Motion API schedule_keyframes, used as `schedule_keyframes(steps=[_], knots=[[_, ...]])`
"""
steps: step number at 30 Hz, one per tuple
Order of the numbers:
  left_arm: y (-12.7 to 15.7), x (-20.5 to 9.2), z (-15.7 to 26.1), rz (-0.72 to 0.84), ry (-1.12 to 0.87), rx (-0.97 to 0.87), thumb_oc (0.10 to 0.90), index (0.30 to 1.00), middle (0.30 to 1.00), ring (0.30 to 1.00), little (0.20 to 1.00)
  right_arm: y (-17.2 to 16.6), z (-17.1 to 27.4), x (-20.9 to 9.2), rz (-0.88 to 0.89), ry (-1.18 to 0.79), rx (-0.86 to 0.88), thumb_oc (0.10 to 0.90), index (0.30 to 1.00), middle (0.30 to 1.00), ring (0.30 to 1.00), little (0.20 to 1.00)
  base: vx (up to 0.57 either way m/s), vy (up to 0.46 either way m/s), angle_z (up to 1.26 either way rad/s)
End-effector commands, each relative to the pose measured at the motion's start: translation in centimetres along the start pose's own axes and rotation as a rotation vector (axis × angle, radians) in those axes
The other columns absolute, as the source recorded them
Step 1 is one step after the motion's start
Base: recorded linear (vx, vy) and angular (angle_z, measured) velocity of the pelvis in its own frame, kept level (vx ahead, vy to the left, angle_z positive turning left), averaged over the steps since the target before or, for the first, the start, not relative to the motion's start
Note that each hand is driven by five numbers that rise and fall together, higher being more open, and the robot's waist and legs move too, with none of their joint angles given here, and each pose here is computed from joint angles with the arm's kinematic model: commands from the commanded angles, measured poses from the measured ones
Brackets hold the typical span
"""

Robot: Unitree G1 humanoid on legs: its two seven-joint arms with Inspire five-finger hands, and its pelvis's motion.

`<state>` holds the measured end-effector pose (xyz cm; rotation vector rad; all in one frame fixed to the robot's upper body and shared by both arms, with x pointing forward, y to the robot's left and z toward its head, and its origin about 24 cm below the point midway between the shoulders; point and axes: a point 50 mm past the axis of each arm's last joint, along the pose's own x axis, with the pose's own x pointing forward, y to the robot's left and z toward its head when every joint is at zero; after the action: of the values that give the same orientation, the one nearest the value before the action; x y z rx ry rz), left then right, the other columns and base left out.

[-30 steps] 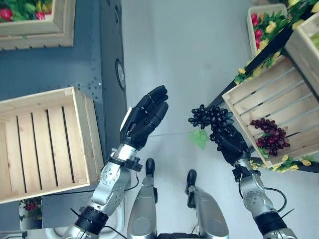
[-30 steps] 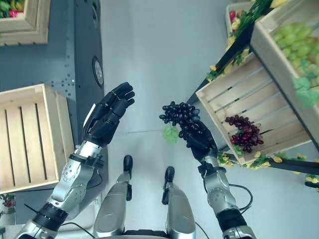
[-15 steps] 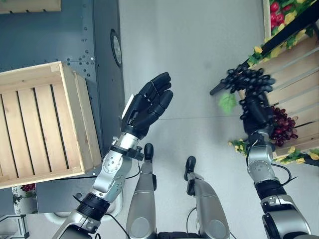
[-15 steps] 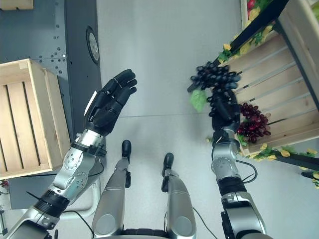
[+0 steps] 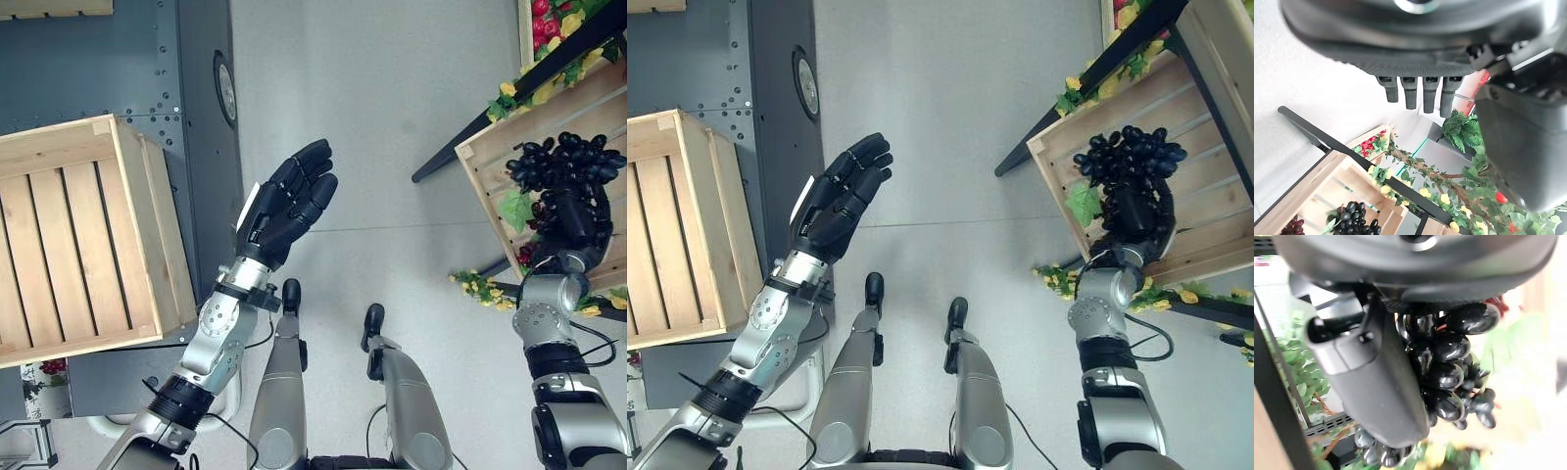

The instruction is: Pick up the fruits from the basket on one side to the basket on the other side

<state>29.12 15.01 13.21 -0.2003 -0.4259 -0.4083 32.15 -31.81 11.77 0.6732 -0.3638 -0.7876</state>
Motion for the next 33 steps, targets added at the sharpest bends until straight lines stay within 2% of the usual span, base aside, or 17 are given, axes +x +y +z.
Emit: schedule_keyframes(steps=[1, 2, 7, 19, 20, 21, 26, 33], knots=[[-2.4, 1.8, 4.0, -0.132, -0.213, 0.002, 0.8, 0.9, 0.9, 0.9, 0.9, 2.6, 9.8, 2.4, -0.007, -0.409, -0.031, 0.4, 0.3, 0.3, 0.3, 0.3, 0.02, -0.059, 0.02], [-2.4, 1.9, 4.0, -0.136, -0.206, 0.004, 0.8, 0.9, 0.9, 0.9, 0.9, 2.6, 9.9, 2.8, -0.037, -0.4, -0.093, 0.4, 0.3, 0.3, 0.3, 0.3, 0.01, -0.039, 0.01], [-2.7, 2.0, 4.1, -0.154, -0.198, 0.015, 0.8, 0.9, 0.9, 0.9, 0.9, 2.4, 9.5, 3.5, -0.074, -0.325, -0.161, 0.4, 0.3, 0.3, 0.3, 0.3, 0.01, -0.059, 0.02], [-3.2, 2.5, 3.7, -0.169, -0.175, 0.009, 0.8, 0.9, 0.9, 0.9, 0.9, 3.5, 9.2, 4.0, -0.094, -0.24, -0.099, 0.4, 0.3, 0.3, 0.3, 0.3, 0.01, -0.03, 0.02], [-3.3, 2.5, 3.7, -0.169, -0.175, 0.008, 0.8, 0.9, 0.9, 0.9, 0.9, 3.6, 9.0, 4.0, -0.092, -0.234, -0.098, 0.529, 0.493, 0.493, 0.493, 0.493, 0.0, 0.0, 0.0], [-3.4, 2.7, 3.6, -0.168, -0.178, 0.008, 0.8, 0.9, 0.9, 0.9, 0.9, 3.8, 8.7, 3.9, -0.092, -0.224, -0.095, 0.8, 0.9, 0.9, 0.9, 0.9, 0.0, 0.0, 0.0], [-3.5, 2.8, 3.5, -0.164, -0.182, 0.009, 0.8, 0.9, 0.9, 0.9, 0.9, 3.6, 8.3, 3.8, -0.142, -0.223, -0.09, 0.8, 0.9, 0.9, 0.9, 0.9, 0.0, 0.0, 0.0], [-3.6, 3.0, 3.6, -0.172, -0.179, 0.013, 0.8, 0.9, 0.9, 0.9, 0.9, 2.6, 9.4, 4.1, -0.306, -0.281, -0.08, 0.8, 0.9, 0.9, 0.9, 0.9, 0.0, -0.007, 0.03]])
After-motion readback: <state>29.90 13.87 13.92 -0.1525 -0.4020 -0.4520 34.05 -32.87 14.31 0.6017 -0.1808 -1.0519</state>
